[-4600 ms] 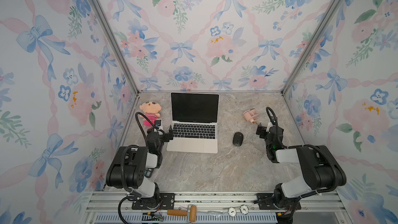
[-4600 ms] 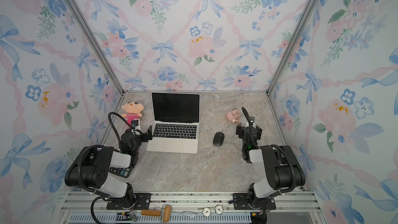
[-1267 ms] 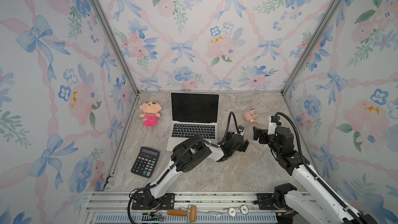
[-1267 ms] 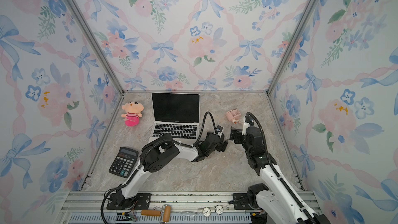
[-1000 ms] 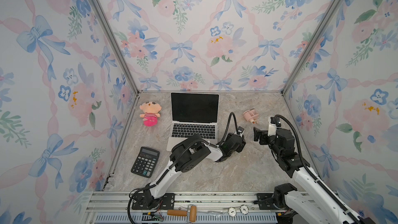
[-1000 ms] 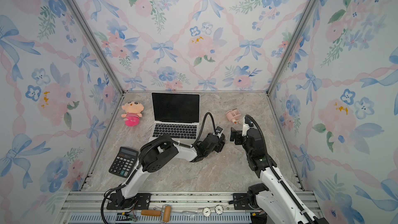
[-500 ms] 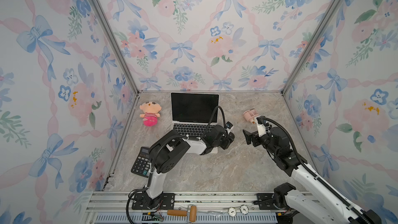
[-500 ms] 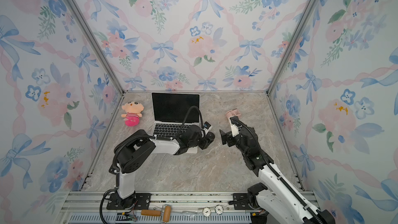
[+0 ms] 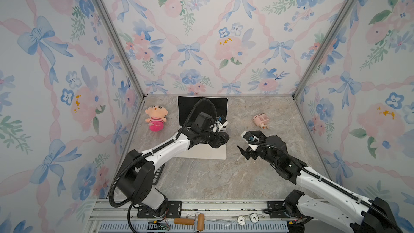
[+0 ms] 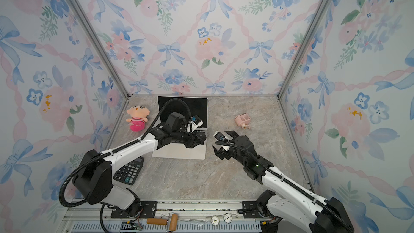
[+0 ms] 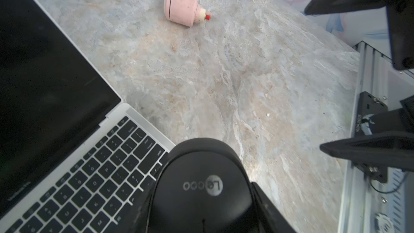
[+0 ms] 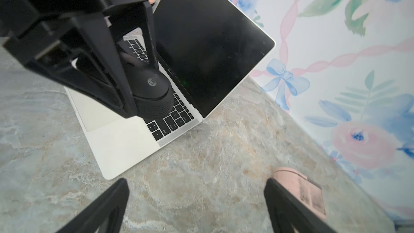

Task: Insert the wireless mouse receiver into the laptop
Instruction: Pick up the mouse from the center of the board.

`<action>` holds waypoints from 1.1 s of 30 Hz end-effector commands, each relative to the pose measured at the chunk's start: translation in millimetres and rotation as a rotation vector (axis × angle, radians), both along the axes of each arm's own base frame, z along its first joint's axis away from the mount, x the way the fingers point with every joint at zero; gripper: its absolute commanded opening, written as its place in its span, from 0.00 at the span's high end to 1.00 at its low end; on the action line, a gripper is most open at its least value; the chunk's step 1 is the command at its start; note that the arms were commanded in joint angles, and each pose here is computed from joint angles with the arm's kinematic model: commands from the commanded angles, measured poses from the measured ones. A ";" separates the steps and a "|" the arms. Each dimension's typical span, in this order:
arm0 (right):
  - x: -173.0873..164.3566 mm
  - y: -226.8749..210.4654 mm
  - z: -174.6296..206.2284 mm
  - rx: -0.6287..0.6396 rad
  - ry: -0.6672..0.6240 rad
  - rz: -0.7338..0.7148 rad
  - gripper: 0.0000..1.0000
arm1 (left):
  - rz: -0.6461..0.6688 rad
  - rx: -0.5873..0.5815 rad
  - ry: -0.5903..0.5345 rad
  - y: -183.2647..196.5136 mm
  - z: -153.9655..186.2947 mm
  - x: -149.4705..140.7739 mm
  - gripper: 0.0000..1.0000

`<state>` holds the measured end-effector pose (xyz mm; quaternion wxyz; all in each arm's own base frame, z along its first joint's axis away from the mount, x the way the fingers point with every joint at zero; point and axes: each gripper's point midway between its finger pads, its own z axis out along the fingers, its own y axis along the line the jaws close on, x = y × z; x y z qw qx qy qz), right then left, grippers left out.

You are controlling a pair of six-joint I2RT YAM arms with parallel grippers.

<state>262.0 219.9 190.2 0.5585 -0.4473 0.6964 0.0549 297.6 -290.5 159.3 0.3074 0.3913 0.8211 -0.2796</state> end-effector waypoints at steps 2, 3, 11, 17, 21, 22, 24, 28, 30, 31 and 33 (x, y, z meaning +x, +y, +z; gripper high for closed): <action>-11.9 23.5 0.3 -0.196 -0.219 0.092 0.04 | -0.099 -0.054 0.167 15.8 15.5 -34.7 0.56; -14.7 29.5 -0.6 -0.229 -0.241 0.110 0.04 | -0.106 -0.065 0.187 19.2 16.8 -37.2 0.56; -28.5 74.0 8.7 -0.289 -0.308 0.265 0.04 | -0.139 -0.126 0.350 29.3 14.2 -51.6 0.57; -37.9 116.0 4.2 -0.264 -0.259 0.400 0.04 | -0.126 -0.142 0.413 27.6 13.1 -53.0 0.57; -43.1 139.6 -1.4 -0.247 -0.227 0.458 0.00 | -0.127 -0.140 0.427 28.7 13.6 -54.6 0.57; -43.4 142.9 -1.9 -0.242 -0.216 0.466 0.03 | -0.128 -0.141 0.432 29.2 13.6 -55.9 0.57; -43.5 147.8 -3.8 -0.241 -0.198 0.479 0.10 | -0.138 -0.144 0.443 29.5 13.8 -59.5 0.57; -42.3 151.3 -7.5 -0.255 -0.175 0.486 0.23 | -0.143 -0.141 0.459 31.5 13.1 -63.0 0.56; -42.3 151.4 -10.9 -0.269 -0.165 0.491 0.31 | -0.149 -0.147 0.468 31.6 14.2 -64.7 0.57; -42.1 150.8 -12.5 -0.277 -0.163 0.492 0.34 | -0.153 -0.152 0.470 31.4 15.8 -65.1 0.57; -41.1 149.3 -15.1 -0.290 -0.158 0.487 0.39 | -0.160 -0.164 0.476 31.2 18.9 -66.1 0.57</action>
